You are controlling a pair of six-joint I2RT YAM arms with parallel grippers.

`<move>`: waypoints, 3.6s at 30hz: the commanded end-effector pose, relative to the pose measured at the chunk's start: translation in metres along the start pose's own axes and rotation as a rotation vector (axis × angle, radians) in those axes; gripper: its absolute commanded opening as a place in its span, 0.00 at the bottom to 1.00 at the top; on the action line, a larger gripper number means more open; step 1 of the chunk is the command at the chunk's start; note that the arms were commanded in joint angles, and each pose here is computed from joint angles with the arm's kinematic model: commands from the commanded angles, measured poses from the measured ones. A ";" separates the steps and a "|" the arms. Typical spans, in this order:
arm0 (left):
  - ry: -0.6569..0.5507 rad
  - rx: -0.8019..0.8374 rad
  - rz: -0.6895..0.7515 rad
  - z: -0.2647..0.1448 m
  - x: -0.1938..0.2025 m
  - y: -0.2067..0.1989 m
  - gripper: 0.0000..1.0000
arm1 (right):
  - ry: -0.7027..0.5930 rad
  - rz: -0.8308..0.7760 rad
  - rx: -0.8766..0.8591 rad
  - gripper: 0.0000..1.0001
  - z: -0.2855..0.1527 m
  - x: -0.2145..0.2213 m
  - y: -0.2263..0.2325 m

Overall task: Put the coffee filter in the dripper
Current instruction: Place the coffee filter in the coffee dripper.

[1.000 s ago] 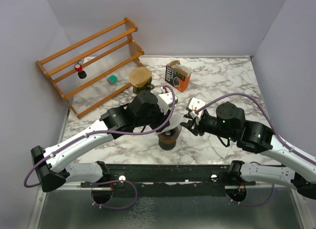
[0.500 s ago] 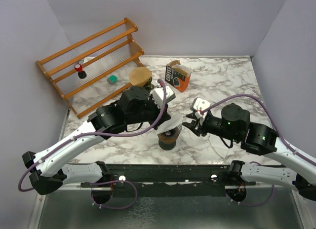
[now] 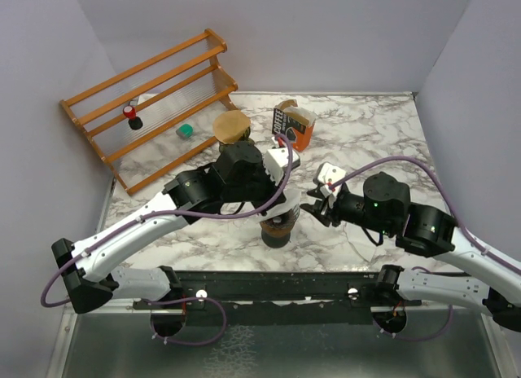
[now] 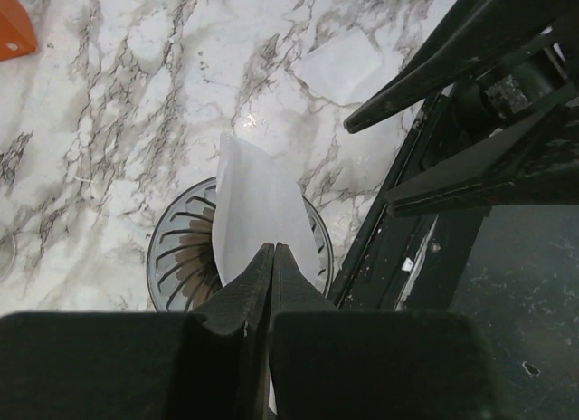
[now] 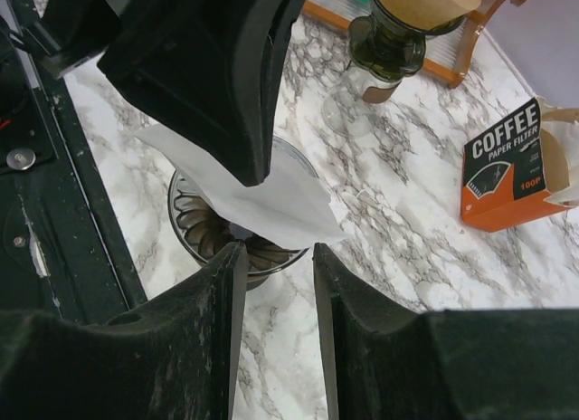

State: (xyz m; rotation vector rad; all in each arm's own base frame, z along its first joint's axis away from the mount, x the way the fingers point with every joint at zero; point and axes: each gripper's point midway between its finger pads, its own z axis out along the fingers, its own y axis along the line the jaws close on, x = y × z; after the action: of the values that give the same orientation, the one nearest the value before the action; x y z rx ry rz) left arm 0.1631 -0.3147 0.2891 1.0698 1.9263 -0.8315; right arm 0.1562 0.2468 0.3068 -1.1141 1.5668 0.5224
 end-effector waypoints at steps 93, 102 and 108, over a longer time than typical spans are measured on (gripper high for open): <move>0.540 -0.084 0.002 0.076 0.138 0.026 0.00 | 0.020 -0.023 0.040 0.42 0.008 0.026 -0.002; 0.500 -0.084 0.008 0.075 0.122 0.024 0.14 | 0.017 -0.028 0.048 0.43 0.008 0.025 -0.003; 0.454 -0.072 0.015 0.072 0.105 0.019 0.15 | 0.002 -0.025 0.055 0.43 0.004 0.021 -0.005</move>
State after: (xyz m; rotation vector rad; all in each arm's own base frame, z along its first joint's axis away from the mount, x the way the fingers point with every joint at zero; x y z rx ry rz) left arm 0.1682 -0.3164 0.1514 1.2852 2.3265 -0.5065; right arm 0.1613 0.2395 0.2827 -1.1014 1.5851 0.4713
